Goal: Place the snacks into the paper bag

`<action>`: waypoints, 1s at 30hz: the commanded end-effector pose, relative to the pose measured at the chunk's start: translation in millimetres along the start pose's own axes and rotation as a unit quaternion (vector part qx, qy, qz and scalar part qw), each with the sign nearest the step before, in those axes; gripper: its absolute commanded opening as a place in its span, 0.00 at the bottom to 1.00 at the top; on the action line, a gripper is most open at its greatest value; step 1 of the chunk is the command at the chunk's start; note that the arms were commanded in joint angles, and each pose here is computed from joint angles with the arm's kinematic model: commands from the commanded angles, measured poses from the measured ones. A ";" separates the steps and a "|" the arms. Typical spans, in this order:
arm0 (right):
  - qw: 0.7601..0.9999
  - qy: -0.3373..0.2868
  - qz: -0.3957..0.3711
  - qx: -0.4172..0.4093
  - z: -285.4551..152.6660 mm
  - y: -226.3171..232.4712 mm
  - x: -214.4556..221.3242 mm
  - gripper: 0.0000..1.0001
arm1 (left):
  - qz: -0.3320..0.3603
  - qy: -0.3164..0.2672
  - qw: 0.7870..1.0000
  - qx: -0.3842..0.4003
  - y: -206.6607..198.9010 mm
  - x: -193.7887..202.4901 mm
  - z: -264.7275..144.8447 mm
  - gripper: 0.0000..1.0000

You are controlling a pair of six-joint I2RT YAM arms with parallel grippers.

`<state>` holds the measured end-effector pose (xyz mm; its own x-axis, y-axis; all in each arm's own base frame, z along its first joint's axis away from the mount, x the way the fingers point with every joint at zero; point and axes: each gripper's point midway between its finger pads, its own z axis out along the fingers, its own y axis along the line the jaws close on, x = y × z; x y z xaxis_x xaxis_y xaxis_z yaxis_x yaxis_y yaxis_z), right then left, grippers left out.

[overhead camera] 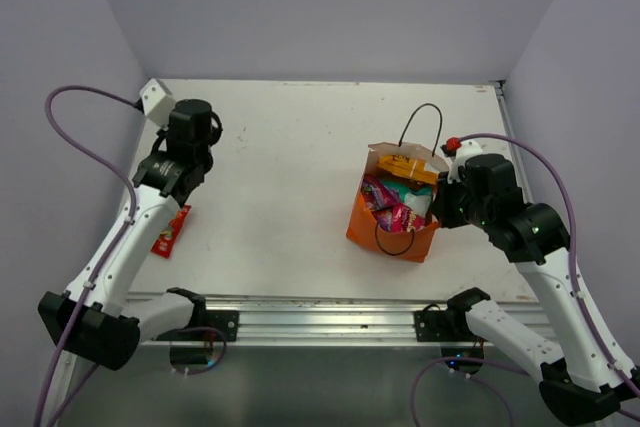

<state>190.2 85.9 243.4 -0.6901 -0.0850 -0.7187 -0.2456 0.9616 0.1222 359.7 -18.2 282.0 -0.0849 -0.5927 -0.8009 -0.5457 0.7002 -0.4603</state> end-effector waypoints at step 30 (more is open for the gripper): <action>0.999 -0.028 -0.010 -0.015 -14.7 3.9 -9.3 0.00 | -0.004 0.134 0.930 -0.342 283.6 131.8 54.7 0.99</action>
<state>182.1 82.3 245.8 -0.6837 -0.0829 -0.7251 -0.2472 0.9611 0.1232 230.7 124.2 33.7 -0.2171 -0.7361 -0.6411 -0.9523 0.3039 -0.0265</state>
